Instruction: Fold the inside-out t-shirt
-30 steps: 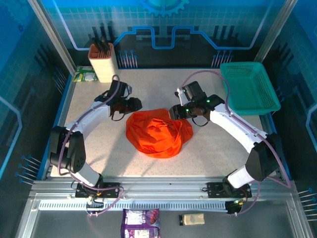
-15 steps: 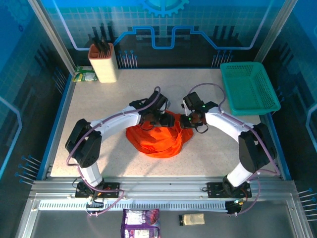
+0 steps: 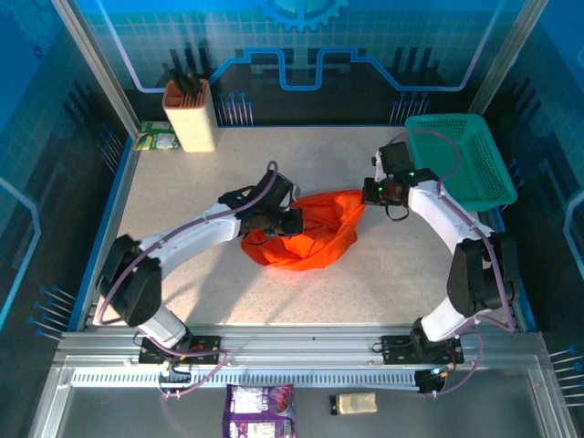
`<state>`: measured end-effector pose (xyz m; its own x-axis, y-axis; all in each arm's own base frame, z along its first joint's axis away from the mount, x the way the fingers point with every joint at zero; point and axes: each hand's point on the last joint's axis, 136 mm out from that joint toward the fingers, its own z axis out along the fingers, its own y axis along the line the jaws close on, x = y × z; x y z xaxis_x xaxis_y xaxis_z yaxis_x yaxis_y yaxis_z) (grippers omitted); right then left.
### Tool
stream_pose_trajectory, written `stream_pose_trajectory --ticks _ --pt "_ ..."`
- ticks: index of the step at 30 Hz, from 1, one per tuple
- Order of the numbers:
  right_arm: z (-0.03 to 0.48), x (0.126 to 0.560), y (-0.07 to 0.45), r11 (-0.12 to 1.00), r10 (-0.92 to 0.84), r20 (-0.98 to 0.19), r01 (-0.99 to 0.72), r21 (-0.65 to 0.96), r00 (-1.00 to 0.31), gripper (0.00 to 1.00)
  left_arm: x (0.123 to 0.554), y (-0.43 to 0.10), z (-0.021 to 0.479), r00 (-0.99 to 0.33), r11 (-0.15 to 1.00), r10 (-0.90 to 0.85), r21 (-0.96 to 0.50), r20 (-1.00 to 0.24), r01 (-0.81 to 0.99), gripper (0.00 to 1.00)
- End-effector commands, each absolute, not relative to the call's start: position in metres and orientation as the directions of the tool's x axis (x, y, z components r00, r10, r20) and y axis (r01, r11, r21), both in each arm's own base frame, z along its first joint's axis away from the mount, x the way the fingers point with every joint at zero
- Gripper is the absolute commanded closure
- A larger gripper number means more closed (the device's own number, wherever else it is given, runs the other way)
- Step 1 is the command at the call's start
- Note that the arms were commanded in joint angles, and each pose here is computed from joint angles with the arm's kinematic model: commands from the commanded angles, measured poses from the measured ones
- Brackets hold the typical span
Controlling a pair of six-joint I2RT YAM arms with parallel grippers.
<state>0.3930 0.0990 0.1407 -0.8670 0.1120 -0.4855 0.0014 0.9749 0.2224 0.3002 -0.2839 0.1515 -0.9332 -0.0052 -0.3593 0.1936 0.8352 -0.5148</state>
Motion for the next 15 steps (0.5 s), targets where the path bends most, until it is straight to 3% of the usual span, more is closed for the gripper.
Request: stream_pose_trajectory --ticks 1,3,6,9,15 --pt "0.148 0.392 0.094 0.981 0.093 -0.473 0.000 0.193 -0.876 0.96 0.274 -0.308 0.164 -0.945 0.711 0.069 -0.649 -0.319 0.271 1.00" --pt "0.155 0.386 0.098 0.982 0.088 -0.473 -0.005 0.191 -0.876 0.79 0.265 -0.320 0.167 -0.948 0.662 0.098 -0.691 -0.303 0.289 0.95" --pt "0.169 0.369 0.103 0.989 0.054 -0.475 -0.020 0.149 -0.878 0.57 0.272 -0.314 0.172 -0.938 0.689 0.083 -0.660 -0.338 0.299 0.68" --pt "0.183 0.348 0.115 0.993 0.002 -0.484 -0.056 0.105 -0.875 0.52 0.293 -0.294 0.179 -0.930 0.737 0.028 -0.621 -0.367 0.267 0.56" --pt "0.181 0.306 0.178 0.964 -0.094 -0.438 -0.192 0.185 -0.894 0.51 0.330 -0.253 0.168 -0.944 0.785 -0.066 -0.600 -0.324 0.151 0.55"
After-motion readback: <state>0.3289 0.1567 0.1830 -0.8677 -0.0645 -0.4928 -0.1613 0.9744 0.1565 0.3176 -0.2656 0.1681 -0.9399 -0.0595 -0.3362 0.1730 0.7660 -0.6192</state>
